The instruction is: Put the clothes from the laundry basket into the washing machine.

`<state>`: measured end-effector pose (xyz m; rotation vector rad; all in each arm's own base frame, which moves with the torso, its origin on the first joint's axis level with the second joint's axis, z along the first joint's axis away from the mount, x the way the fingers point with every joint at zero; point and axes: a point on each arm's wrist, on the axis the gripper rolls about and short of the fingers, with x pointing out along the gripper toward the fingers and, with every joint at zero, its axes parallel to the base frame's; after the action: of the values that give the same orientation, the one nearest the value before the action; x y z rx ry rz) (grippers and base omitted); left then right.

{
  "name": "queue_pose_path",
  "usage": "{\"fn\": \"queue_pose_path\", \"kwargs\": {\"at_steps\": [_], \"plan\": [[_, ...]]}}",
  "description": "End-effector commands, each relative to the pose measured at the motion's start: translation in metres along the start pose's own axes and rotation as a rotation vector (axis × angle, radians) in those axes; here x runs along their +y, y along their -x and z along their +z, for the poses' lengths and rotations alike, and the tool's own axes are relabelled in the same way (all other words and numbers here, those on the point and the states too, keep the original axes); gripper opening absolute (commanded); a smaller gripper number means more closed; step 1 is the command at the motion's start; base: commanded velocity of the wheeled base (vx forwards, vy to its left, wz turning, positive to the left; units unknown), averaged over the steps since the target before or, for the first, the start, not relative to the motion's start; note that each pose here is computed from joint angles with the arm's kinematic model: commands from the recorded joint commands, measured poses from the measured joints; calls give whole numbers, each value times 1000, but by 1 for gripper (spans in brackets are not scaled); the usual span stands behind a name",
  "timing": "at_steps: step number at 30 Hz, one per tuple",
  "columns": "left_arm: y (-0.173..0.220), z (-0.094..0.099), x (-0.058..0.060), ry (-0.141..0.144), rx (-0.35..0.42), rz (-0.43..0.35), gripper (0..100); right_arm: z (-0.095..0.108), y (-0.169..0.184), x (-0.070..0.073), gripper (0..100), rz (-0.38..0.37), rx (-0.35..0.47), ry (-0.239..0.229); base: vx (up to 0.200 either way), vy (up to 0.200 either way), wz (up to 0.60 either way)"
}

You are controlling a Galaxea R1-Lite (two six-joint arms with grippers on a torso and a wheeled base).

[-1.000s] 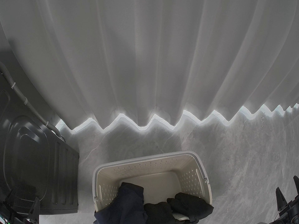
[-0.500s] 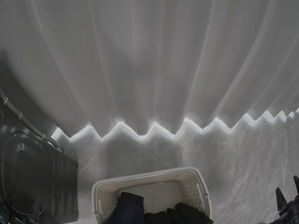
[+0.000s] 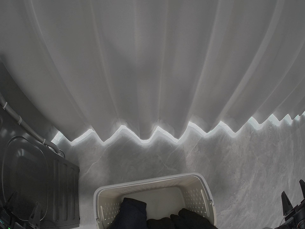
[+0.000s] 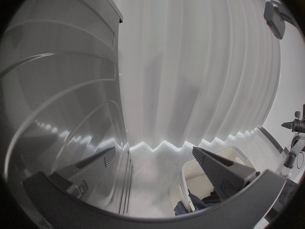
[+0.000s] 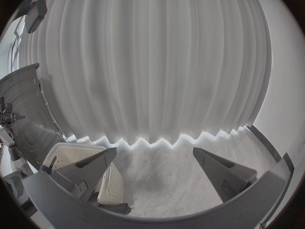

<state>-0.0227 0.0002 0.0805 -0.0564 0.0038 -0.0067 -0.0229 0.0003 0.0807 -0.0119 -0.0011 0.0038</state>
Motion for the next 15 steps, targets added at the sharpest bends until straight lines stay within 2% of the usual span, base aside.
{"fn": "queue_pose_path", "kwargs": {"at_steps": [1, 11, 15], "plan": [[0, -5, 0, 2, 1, 1, 100, -5, 0, 0, 100, 1, 4, 0, 0, 0, 0], [0, -5, 0, 0, 1, -1, 100, -5, 0, 0, 100, 1, 4, 0, 0, 0, 0], [0, -5, 0, 2, 1, -1, 100, -5, 0, 0, 100, 1, 4, 0, -200, 0, 0]]}}
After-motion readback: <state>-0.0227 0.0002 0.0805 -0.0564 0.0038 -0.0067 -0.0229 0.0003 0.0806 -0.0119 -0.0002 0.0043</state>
